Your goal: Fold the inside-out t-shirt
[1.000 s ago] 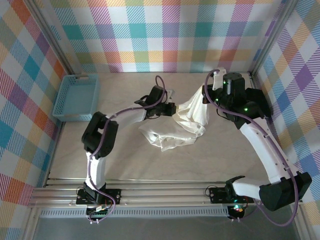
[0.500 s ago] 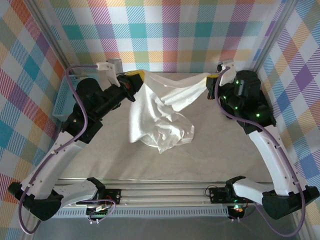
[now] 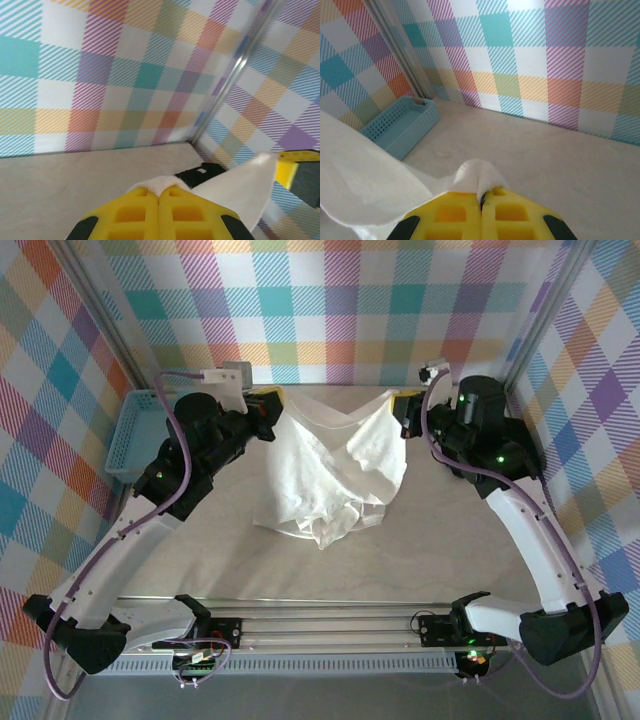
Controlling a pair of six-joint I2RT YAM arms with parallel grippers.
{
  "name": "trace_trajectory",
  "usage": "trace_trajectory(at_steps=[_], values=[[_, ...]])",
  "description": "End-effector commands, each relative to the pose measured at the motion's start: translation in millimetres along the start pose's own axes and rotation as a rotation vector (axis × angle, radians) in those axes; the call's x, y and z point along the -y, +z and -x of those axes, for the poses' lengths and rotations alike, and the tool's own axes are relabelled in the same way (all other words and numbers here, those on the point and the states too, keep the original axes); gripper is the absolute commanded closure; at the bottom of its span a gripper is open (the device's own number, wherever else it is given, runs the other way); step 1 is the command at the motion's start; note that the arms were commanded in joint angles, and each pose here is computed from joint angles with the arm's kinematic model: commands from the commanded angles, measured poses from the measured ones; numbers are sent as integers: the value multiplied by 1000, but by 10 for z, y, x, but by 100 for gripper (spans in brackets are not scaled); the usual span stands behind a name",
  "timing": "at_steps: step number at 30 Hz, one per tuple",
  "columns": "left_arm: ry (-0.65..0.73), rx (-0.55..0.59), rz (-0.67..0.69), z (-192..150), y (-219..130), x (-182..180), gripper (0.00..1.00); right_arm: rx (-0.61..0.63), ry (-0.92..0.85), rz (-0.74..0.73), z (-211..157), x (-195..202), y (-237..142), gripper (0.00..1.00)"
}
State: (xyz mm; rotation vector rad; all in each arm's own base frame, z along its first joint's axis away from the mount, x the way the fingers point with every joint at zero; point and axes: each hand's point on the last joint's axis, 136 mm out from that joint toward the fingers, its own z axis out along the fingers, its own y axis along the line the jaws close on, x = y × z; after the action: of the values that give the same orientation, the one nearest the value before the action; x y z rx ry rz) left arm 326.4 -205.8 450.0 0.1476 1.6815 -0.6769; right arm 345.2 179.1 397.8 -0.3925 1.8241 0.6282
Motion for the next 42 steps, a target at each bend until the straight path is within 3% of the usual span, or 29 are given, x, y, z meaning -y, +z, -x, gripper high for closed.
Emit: trace_trajectory(at_steps=[1,7,18,23,34,42], values=[[43,-9,117,-109,56,-249,100,-21,22,14,-92,-6,9,97],[53,-51,209,-332,66,-494,100,-101,66,-22,-397,120,142,97],[3,-207,405,-990,34,-1200,100,-376,279,88,-1415,137,912,93],[-39,-259,411,-1200,79,-1341,100,-504,250,-44,-1769,457,1169,87],[-52,-260,374,-1193,86,-1285,100,-634,218,-157,-2438,667,909,45],[-52,-254,362,-1156,117,-1266,100,-700,286,-131,-2835,640,940,41]])
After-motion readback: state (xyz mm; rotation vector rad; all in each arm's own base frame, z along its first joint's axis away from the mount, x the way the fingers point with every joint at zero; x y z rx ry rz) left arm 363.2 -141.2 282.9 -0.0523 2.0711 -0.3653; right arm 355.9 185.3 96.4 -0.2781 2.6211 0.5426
